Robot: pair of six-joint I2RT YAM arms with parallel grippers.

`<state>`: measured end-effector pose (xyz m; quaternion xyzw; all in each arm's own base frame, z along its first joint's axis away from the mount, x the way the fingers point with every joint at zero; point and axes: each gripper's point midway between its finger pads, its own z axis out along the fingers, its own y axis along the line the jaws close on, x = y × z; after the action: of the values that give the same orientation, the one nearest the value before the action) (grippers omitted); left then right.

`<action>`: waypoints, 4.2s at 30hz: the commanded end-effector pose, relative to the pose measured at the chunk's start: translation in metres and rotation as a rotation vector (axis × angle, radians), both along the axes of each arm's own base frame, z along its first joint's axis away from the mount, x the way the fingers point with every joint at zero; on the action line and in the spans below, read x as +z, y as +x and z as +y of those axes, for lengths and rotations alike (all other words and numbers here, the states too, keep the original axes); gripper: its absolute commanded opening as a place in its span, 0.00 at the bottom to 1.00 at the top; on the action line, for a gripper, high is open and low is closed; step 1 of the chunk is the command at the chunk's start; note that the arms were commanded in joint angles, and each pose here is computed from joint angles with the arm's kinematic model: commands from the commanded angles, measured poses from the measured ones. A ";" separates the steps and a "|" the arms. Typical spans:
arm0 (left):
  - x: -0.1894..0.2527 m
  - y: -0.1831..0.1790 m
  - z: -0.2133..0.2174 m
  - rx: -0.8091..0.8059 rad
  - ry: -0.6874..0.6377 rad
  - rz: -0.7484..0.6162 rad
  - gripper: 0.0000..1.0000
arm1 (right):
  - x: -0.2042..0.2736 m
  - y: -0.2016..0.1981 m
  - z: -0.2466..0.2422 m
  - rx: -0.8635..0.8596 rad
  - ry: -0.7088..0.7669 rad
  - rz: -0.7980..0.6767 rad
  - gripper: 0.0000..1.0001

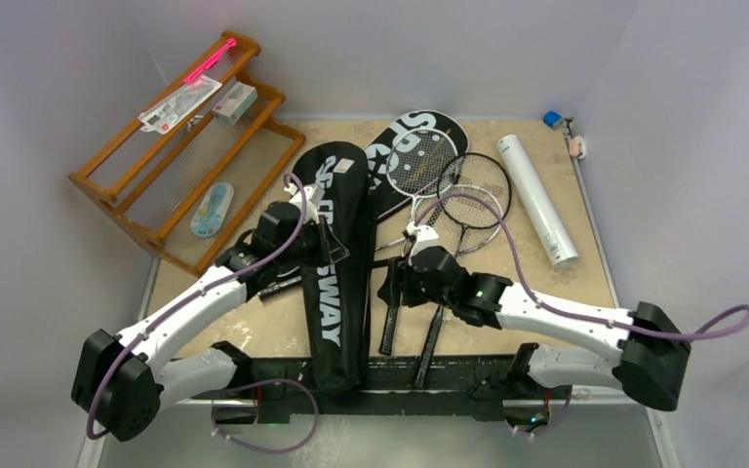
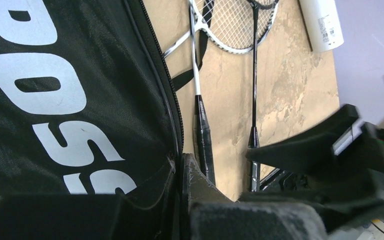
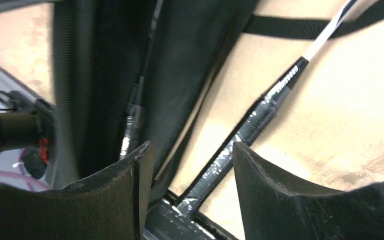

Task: Pack up the badminton gear
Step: Place the racket in the racket bag.

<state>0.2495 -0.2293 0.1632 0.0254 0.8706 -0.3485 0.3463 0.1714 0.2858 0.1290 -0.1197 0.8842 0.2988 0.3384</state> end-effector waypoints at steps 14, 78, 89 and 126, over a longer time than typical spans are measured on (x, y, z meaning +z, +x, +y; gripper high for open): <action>-0.025 -0.009 0.010 0.009 0.031 0.005 0.00 | -0.076 0.061 0.053 -0.169 -0.053 0.146 0.63; 0.047 -0.016 0.025 -0.140 0.284 -0.157 0.78 | 0.033 0.074 0.017 -0.124 -0.061 -0.053 0.00; 0.047 -0.026 -0.018 -0.176 0.317 -0.197 0.83 | 0.060 0.074 0.028 -0.085 0.018 -0.099 0.00; 0.031 0.000 0.004 0.105 0.518 -0.168 0.00 | 0.040 0.059 -0.035 -0.239 -0.113 -0.071 0.48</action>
<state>0.2433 -0.2269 0.1748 0.1159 0.9140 -0.0798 0.3805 0.2368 0.2763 0.1514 -0.0697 0.9039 0.2057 0.3684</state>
